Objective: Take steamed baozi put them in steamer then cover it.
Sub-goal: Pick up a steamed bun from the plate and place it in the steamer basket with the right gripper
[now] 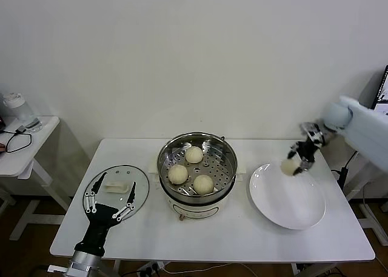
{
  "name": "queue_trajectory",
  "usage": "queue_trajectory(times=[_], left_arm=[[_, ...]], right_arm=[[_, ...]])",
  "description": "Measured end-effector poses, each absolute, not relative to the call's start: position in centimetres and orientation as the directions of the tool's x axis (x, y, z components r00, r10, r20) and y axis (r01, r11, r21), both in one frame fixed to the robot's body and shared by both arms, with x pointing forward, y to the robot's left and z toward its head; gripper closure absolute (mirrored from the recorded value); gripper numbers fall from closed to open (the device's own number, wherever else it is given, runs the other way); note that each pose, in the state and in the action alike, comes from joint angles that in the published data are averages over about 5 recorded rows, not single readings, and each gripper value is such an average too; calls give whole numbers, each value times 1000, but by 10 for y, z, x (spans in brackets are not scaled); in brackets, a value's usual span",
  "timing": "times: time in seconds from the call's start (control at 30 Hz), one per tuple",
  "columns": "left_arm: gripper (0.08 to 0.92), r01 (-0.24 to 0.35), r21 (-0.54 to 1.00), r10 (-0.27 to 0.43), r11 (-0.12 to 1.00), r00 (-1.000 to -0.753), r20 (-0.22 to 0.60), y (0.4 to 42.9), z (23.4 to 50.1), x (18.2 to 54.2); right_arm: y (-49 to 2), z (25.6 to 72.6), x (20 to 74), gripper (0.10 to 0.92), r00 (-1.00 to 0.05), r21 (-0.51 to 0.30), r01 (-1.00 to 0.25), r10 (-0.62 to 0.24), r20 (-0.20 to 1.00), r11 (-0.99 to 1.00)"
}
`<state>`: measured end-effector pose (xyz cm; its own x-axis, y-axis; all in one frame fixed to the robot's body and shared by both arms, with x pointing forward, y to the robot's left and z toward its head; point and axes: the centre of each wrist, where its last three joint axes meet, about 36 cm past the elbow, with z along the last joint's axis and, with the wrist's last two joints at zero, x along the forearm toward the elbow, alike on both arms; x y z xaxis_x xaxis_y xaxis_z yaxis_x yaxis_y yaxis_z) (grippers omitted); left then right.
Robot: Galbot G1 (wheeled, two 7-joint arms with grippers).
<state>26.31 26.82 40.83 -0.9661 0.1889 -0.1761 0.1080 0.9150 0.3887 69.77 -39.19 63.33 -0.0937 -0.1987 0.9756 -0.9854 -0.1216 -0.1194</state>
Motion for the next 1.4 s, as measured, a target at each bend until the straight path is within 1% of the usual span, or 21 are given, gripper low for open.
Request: queue_trajectory(times=[0.13, 0.23, 0.37, 0.5, 0.7, 0.83, 1.0, 1.4], left_arm=[[177, 112, 385, 192, 916, -965, -176, 266, 409, 262], [177, 113, 385, 193, 916, -965, -176, 266, 409, 262], [177, 113, 385, 194, 916, -964, -179, 265, 410, 262], [177, 113, 384, 195, 916, -964, -182, 265, 411, 263], [177, 111, 385, 193, 916, -964, -181, 265, 410, 264], [177, 110, 385, 192, 917, -964, -183, 265, 410, 264], [177, 108, 386, 191, 916, -964, -183, 266, 410, 264], [177, 108, 390, 193, 915, -963, -186, 268, 409, 263]], right_arm=[[-344, 674, 703, 361, -96, -139, -973, -227, 969, -184], [-310, 694, 704, 361, -85, -142, -963, -241, 967, -229], [-267, 708, 703, 361, -65, -135, -951, -247, 967, -278], [-229, 712, 702, 361, -51, -129, -940, -244, 968, -317], [-183, 705, 701, 361, -32, -114, -924, -223, 974, -366], [-161, 695, 699, 363, -17, -94, -914, -197, 980, -394], [-145, 678, 699, 369, -3, -72, -907, -164, 986, -414], [-119, 641, 703, 361, 5, -47, -896, -115, 993, -442]])
